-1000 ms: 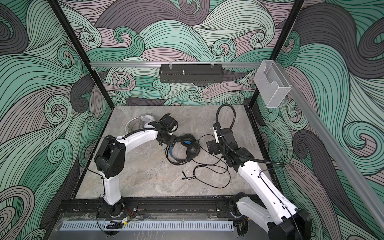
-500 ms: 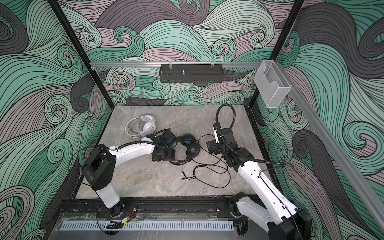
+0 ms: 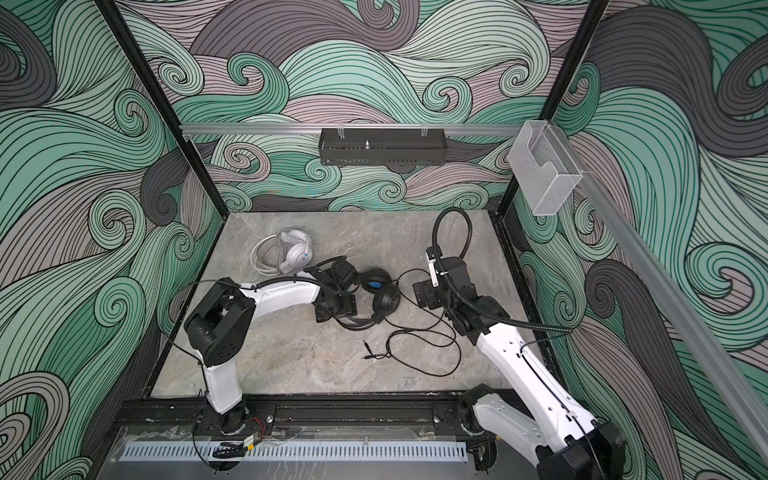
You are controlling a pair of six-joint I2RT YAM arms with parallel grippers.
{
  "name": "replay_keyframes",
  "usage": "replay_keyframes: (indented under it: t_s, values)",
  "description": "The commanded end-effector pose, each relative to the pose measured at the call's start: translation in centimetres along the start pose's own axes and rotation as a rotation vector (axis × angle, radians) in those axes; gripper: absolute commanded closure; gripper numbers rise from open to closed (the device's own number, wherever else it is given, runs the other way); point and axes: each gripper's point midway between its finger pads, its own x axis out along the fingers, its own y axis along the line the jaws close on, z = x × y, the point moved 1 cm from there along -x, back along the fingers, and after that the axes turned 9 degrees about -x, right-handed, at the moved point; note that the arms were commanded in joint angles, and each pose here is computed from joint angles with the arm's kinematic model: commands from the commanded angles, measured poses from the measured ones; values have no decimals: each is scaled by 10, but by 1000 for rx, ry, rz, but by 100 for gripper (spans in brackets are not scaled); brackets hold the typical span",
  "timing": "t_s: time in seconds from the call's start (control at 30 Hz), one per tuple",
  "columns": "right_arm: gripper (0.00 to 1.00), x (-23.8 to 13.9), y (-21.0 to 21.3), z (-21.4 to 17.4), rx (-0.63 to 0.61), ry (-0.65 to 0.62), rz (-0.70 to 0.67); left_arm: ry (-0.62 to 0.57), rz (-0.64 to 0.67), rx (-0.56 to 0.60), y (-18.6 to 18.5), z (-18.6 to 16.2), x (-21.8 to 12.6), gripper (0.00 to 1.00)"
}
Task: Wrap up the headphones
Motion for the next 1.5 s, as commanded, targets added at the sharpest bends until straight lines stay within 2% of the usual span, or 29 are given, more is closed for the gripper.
replay_keyframes:
  t_s: [0.0, 0.2, 0.27, 0.37, 0.43, 0.5, 0.53, 0.7, 0.9, 1.03, 1.23, 1.33, 1.47]
  values:
    - [0, -6, -1, 6, 14, -27, -1, 18, 16, -41, 0, -1, 6, 42]
    - [0, -6, -3, 2, 8, -20, -18, 13, 90, -40, 20, -3, 17, 46]
    - [0, -6, -3, 2, 6, -20, -16, 0, 112, -26, 23, 0, 20, 54]
    - [0, -7, -3, 4, 5, -25, -10, -48, 133, 0, 25, 11, 15, 72]
    - [0, -9, -2, 3, 1, -22, -3, -91, 145, 30, 25, 22, 4, 82]
    - [0, -12, -1, 0, -1, -17, 1, -134, 146, 64, 23, 33, -10, 97]
    - [0, -14, 0, -2, -1, -16, 10, -158, 140, 87, 21, 39, -19, 100]
    - [0, -31, 24, 2, -19, -137, 160, -277, 85, 264, 3, 70, -75, 100]
    - [0, -62, 59, 24, -27, -348, 399, -452, -32, 509, -17, 92, -166, 100]
    - [0, -79, 66, 34, -34, -424, 466, -613, -101, 561, -16, 103, -233, 100]
    - [0, -100, 63, 52, -62, -491, 482, -803, -148, 611, -4, 106, -306, 100]
    - [0, -117, 59, 73, -46, -529, 506, -856, -184, 659, -6, 102, -316, 100]
    - [1, -130, 44, 88, 7, -551, 454, -777, -229, 804, -23, 87, -301, 100]
